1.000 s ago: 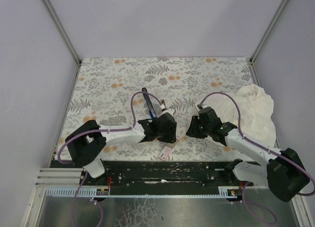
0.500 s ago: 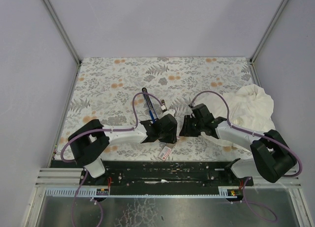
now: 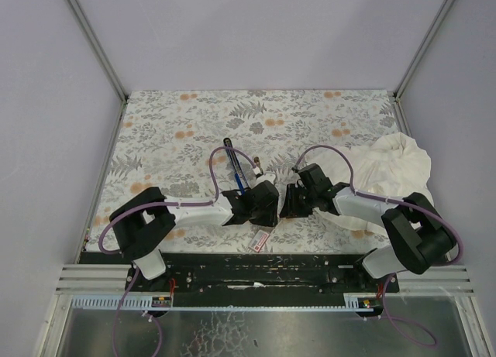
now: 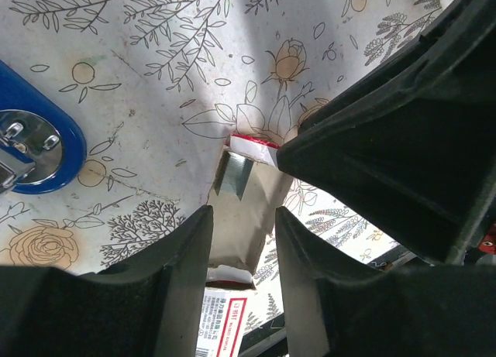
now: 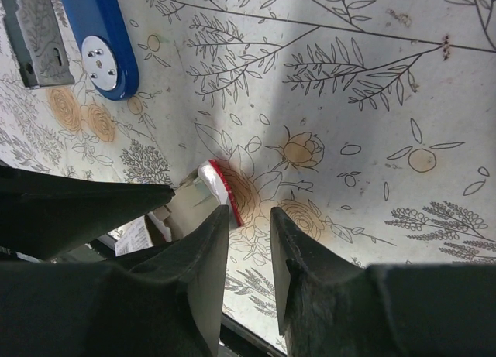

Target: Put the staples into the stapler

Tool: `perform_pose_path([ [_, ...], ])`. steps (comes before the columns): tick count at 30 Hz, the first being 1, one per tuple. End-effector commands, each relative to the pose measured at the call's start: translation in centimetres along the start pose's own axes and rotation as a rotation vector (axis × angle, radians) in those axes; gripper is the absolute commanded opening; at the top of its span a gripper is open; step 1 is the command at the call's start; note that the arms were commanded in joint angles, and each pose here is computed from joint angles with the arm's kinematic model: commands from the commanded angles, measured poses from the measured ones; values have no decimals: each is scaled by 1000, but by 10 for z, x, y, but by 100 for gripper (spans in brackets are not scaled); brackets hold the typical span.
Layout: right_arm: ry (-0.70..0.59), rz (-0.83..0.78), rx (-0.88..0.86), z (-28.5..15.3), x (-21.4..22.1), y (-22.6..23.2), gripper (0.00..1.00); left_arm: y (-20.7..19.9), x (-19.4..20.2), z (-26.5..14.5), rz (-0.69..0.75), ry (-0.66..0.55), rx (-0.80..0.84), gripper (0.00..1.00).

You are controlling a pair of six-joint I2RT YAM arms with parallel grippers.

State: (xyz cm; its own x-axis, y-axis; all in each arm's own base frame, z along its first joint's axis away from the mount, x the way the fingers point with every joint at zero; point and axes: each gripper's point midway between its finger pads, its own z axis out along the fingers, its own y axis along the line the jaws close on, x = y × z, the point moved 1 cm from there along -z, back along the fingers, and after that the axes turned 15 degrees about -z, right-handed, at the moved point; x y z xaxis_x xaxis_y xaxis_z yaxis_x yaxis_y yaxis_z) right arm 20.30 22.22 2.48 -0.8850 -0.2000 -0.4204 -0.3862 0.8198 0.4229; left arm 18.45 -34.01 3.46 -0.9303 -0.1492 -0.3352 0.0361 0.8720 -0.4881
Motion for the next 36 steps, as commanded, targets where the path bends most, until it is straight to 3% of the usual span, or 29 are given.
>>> perform_pose_path([
  [1, -39, -37, -49, 0, -19, 11, 33, -1, -1, 6, -16, -25, 9, 37],
  [9, -22, -34, -52, 5, -15, 9, 25, 2, 2, 9, -13, -16, 3, 37],
  [19, -16, -34, -49, 6, -13, 8, 1, 12, 3, 15, 25, -36, -39, 37],
  [36, -4, -54, -67, 8, -10, 9, 0, 13, -18, 20, 190, -148, -97, 35],
])
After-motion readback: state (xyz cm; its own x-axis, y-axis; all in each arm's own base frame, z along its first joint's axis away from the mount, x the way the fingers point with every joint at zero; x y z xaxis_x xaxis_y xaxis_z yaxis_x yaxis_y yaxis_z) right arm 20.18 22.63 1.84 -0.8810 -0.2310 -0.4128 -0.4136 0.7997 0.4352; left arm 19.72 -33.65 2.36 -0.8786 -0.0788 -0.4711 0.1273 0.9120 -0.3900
